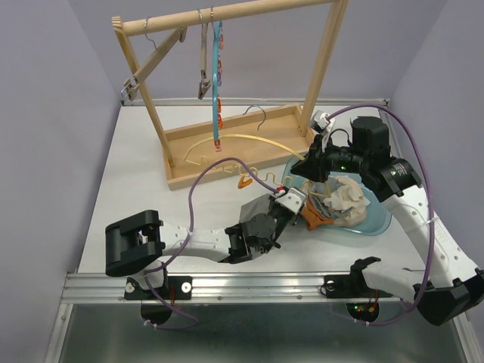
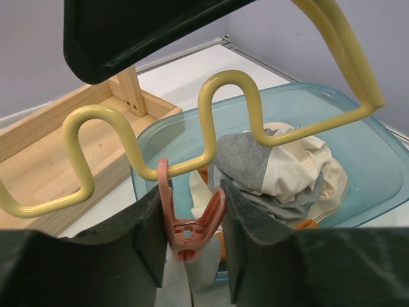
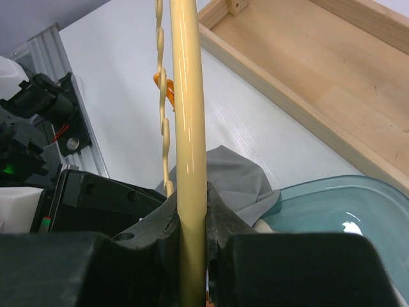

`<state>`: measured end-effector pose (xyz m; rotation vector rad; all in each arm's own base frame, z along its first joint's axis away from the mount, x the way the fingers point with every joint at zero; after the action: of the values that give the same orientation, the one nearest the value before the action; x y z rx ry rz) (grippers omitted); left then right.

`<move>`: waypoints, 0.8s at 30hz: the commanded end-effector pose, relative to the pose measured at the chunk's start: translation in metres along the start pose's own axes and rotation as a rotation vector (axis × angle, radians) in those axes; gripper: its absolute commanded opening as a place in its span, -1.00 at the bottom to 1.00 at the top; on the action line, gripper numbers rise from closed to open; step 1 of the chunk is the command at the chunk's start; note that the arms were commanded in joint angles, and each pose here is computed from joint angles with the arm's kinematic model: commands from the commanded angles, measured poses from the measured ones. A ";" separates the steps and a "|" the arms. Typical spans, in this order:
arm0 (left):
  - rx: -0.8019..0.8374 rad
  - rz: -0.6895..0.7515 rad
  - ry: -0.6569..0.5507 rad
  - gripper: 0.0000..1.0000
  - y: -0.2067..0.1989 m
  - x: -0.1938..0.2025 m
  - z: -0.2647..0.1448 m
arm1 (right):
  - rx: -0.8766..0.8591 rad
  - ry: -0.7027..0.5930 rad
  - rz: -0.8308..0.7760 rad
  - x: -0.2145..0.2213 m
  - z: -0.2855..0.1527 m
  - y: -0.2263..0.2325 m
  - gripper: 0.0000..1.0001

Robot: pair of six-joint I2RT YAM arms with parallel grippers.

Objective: Remove the underwear clipped to the hanger
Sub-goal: Remove the underwear from the hanger.

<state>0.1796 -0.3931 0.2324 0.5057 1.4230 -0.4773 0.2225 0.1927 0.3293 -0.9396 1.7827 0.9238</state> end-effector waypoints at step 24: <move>0.303 -0.147 -0.083 0.51 0.011 -0.052 -0.065 | 0.249 -0.037 -0.100 0.006 -0.021 -0.021 -0.99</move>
<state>0.1390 -0.3572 0.2820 0.5846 1.3170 -0.7850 0.2287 0.1698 0.3151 -0.8461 1.8348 0.7181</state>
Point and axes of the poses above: each gripper's point midway between its finger pads, its own z axis out along the fingers, its own y axis along the line the jaws close on, x = y × z, the point moved 3 cm from there along -z, back along the fingers, and after that the axes turned 1 degree about z, right-handed, at the moved point
